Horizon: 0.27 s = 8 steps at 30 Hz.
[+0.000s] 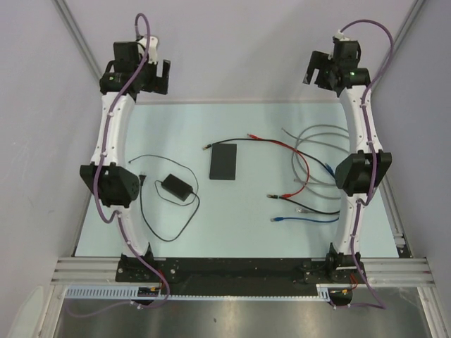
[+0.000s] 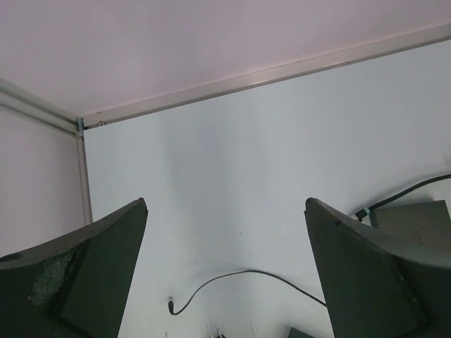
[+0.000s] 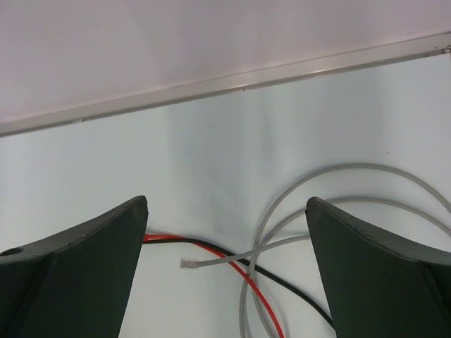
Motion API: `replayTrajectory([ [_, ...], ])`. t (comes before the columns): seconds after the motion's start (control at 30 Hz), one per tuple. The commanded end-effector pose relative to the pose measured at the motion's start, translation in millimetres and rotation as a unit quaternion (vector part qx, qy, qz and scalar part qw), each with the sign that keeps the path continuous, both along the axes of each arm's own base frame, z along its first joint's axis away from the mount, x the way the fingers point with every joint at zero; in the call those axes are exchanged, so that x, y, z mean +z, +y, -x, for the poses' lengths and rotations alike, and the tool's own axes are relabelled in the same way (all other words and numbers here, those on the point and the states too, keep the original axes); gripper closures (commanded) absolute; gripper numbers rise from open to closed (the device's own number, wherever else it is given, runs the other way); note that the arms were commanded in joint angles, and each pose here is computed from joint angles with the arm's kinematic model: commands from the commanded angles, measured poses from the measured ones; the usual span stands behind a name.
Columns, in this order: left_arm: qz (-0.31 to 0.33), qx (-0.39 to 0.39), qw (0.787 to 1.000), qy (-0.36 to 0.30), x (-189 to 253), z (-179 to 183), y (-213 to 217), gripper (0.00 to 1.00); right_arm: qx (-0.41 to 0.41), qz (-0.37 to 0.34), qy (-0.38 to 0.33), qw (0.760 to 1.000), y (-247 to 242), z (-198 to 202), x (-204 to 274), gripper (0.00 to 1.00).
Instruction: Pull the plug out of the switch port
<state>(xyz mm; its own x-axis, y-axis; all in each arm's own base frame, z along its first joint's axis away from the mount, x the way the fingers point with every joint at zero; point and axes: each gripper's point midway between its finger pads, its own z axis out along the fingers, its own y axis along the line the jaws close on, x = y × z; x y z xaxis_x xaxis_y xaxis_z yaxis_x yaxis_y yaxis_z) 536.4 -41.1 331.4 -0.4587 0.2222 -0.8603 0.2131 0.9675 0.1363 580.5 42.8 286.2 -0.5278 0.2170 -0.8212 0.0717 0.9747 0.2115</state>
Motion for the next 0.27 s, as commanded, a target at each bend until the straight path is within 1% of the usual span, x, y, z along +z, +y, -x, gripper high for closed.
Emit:
replayTrajectory([
  [0.0, 0.006, 0.025, 1.000, -0.005, 5, 0, 11, 0.00, -0.036, -0.017, -0.016, 0.999, -19, 3, 20, 0.00],
  [0.1, 0.014, 0.014, 1.000, 0.006, -1, 4, 7, 0.01, -0.045, -0.024, -0.015, 0.999, -21, 5, 22, 0.00],
  [0.23, 0.023, 0.006, 1.000, 0.016, -6, 8, 2, 0.00, -0.047, -0.017, -0.011, 0.999, -21, 11, 21, 0.00],
])
